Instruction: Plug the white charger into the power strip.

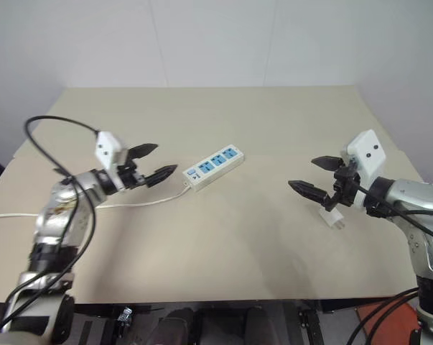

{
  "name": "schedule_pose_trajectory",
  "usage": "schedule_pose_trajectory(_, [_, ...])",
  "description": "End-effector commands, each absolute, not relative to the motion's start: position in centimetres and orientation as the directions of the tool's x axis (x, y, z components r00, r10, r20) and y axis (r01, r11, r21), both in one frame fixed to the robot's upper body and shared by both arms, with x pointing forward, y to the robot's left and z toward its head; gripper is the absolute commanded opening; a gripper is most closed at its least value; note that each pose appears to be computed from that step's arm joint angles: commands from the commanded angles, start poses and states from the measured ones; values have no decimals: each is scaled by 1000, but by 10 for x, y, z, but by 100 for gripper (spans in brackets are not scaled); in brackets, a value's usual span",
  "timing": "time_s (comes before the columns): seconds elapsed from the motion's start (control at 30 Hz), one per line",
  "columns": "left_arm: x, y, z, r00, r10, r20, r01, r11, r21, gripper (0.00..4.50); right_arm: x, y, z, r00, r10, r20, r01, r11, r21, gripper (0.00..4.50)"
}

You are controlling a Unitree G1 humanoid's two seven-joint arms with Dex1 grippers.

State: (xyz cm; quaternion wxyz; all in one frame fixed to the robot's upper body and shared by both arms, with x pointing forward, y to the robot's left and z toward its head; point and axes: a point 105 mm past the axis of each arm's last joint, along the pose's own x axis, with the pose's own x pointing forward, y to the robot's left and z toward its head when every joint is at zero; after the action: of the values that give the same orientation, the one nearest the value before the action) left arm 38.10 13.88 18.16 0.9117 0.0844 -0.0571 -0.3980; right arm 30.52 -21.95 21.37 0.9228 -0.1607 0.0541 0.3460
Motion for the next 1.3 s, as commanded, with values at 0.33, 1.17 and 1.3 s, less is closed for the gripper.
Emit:
schedule_pose_trajectory(0.33, [417,110,142,685,-728,-38,723,673,156,447,299,-212,230,765,631,-129,-637,712,-295,450])
schedule_pose_trajectory(1.17, [391,92,114,527,-844,-97,843,506,183,331,295,-210,228,781,613,-120,-619,733,-282,450])
schedule_pose_trajectory(1.3, [363,94,133,446,-891,-88,882,421,210,331,294,-210,226,781,611,-125,-619,735,-275,450])
